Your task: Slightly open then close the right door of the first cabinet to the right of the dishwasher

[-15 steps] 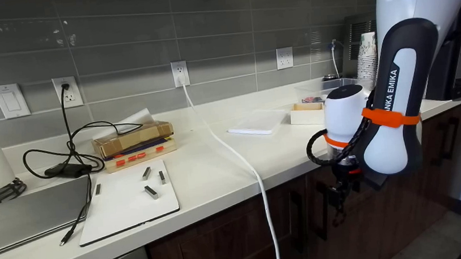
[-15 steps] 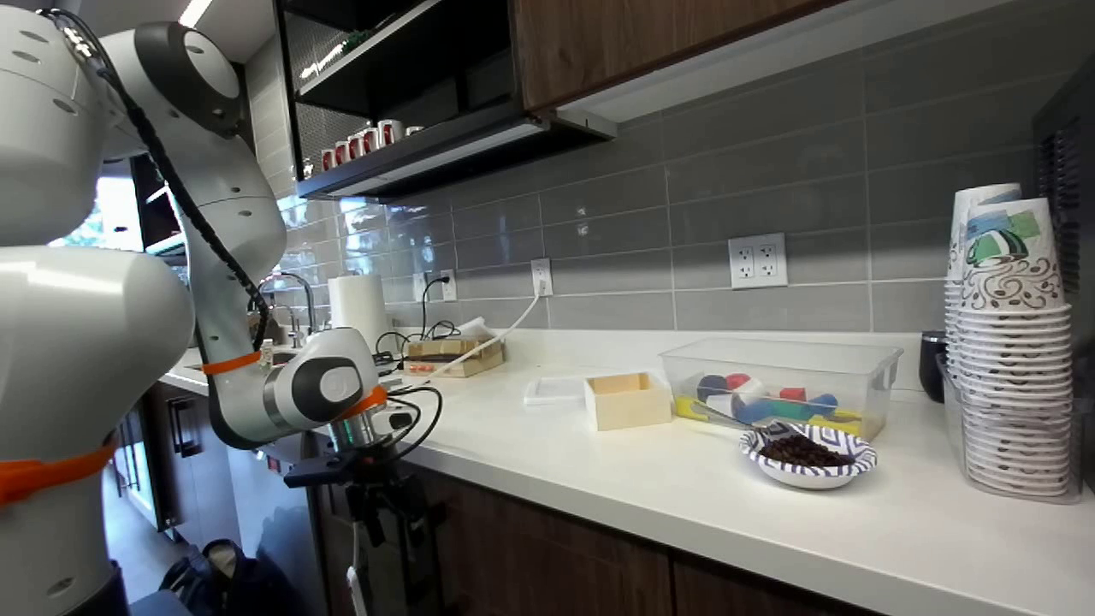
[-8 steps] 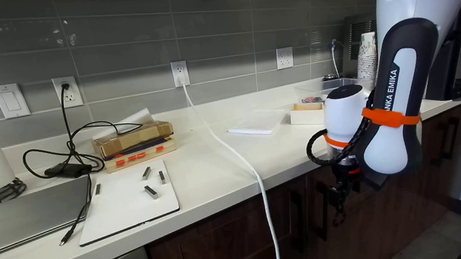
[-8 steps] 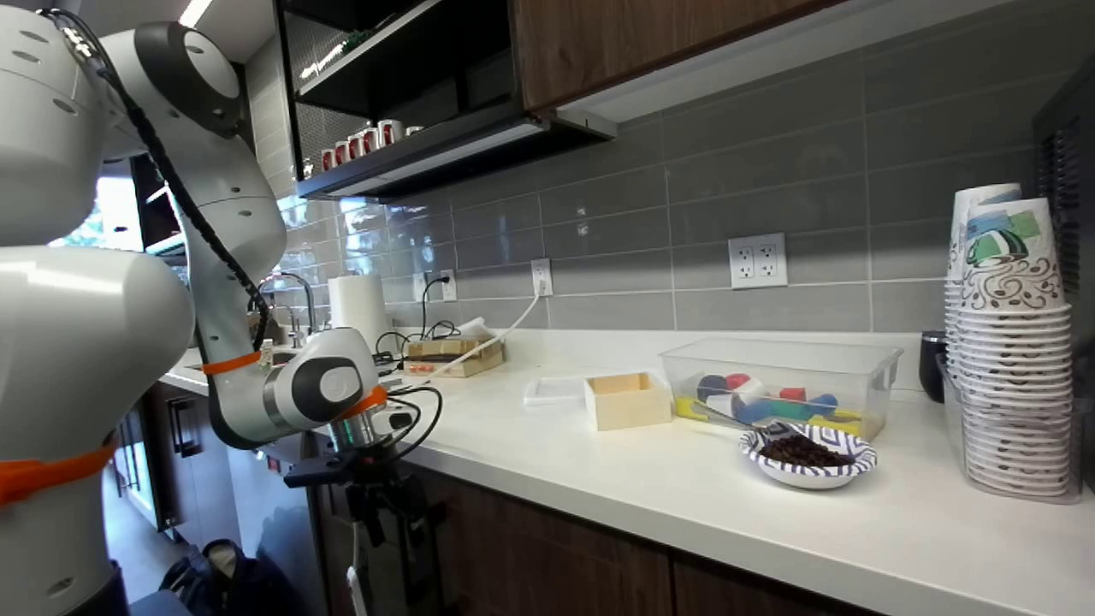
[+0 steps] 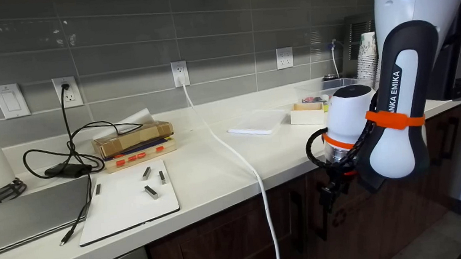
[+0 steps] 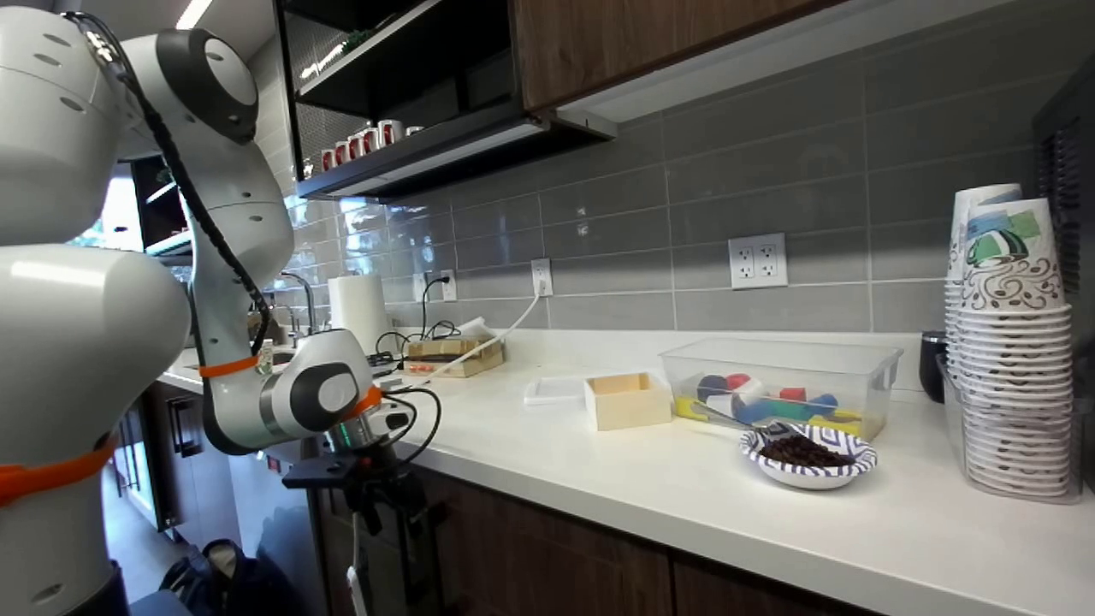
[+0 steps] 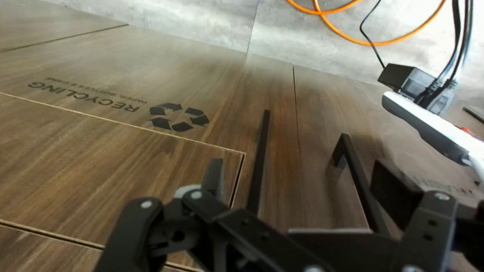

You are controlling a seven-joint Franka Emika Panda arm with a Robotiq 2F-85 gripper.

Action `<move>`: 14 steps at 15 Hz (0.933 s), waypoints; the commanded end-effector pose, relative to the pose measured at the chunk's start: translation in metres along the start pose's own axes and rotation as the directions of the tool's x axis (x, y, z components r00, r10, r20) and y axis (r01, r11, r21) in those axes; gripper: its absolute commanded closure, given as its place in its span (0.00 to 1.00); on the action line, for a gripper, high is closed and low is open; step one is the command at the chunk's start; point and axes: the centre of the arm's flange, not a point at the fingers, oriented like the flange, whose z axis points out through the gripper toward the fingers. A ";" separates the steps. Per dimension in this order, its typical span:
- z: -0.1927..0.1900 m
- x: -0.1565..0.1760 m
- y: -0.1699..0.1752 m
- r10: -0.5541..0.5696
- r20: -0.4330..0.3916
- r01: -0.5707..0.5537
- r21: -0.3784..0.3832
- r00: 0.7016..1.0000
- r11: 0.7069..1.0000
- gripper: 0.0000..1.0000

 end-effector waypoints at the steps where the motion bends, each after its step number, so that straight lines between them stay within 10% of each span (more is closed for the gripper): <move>1: 0.003 -0.007 0.013 0.042 -0.083 -0.035 0.079 0.996 0.996 0.00; 14: 0.009 -0.006 0.058 0.270 -0.198 -0.240 0.161 0.942 0.957 0.00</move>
